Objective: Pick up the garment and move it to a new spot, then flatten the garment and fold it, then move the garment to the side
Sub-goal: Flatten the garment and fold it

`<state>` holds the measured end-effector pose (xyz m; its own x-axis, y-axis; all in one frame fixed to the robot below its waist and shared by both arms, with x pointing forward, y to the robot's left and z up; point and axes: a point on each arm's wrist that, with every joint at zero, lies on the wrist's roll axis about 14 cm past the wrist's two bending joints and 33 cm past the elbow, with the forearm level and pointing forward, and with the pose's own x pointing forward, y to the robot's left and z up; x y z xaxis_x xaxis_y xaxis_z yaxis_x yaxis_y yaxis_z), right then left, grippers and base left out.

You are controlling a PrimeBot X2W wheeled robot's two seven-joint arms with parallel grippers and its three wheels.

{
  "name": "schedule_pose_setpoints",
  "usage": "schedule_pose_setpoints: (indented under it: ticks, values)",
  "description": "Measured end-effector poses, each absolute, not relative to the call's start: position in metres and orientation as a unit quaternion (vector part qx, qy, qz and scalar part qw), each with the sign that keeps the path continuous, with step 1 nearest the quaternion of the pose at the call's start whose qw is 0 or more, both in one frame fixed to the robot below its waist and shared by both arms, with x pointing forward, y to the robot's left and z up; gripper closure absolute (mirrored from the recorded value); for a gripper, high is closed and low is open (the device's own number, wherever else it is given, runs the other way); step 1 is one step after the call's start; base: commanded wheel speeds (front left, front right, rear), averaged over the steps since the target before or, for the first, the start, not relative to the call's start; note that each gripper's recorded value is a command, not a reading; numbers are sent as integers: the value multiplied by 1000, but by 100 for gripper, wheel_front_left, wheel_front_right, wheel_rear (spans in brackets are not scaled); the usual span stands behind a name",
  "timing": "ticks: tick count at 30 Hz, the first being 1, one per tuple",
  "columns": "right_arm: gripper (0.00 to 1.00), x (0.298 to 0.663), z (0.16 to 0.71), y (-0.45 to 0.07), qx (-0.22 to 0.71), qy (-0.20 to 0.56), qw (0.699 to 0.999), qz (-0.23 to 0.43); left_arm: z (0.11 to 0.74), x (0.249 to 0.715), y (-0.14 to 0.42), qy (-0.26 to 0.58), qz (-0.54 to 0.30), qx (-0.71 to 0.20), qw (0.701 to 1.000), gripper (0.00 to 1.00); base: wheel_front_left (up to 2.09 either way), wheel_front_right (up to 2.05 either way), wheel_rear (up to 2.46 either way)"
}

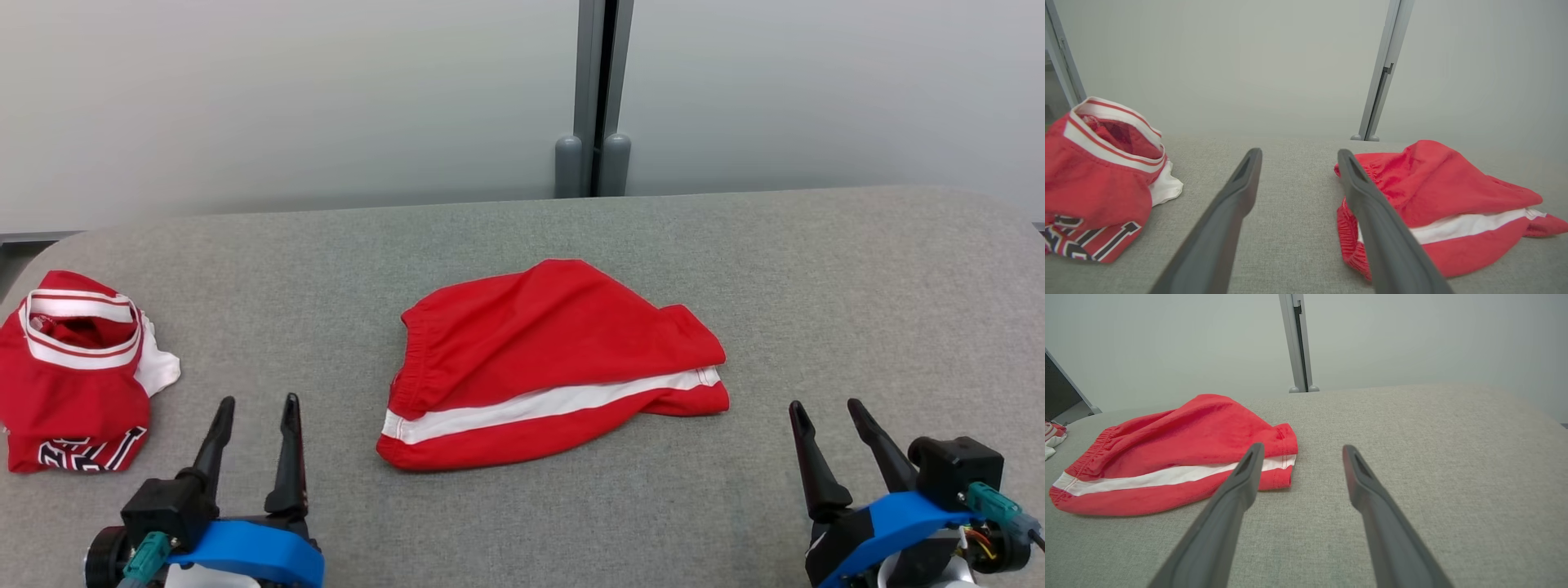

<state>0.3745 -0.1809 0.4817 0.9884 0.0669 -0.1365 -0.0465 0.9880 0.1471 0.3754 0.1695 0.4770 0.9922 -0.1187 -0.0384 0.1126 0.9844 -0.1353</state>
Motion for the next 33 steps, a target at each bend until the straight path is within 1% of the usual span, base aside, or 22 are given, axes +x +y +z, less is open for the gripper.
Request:
schedule_pose_setpoints:
  ticks: [13, 19, 24, 27, 28, 30, 33]
  values:
    - [0, 367, 479, -183, 71, 75, 994, 25, 483, 375, 165, 21, -60, -69, 996, 0, 0, 0, 0]
    - [0, 368, 478, -181, 71, 76, 994, 29, 476, 372, 158, 45, -71, -71, 994, 0, 0, 0, 0]
    - [0, 375, 476, -169, 60, 90, 993, 47, 453, 372, 139, 121, -109, -72, 984, 0, 0, 0, 0]
    - [0, 383, 467, -166, 51, 125, 989, 52, 445, 379, 124, 163, -142, -67, 974, 0, 0, 0, 0]
    - [0, 388, 460, -166, 43, 149, 986, 54, 436, 382, 117, 198, -159, -60, 965, 0, 0, 0, 0]
    - [0, 395, 455, -164, 38, 172, 983, 57, 426, 386, 114, 230, -167, -55, 957, 0, 0, 0, 0]
    - [0, 404, 452, -161, 33, 190, 979, 64, 406, 385, 112, 289, -178, -33, 940, 0, 0, 0, 0]
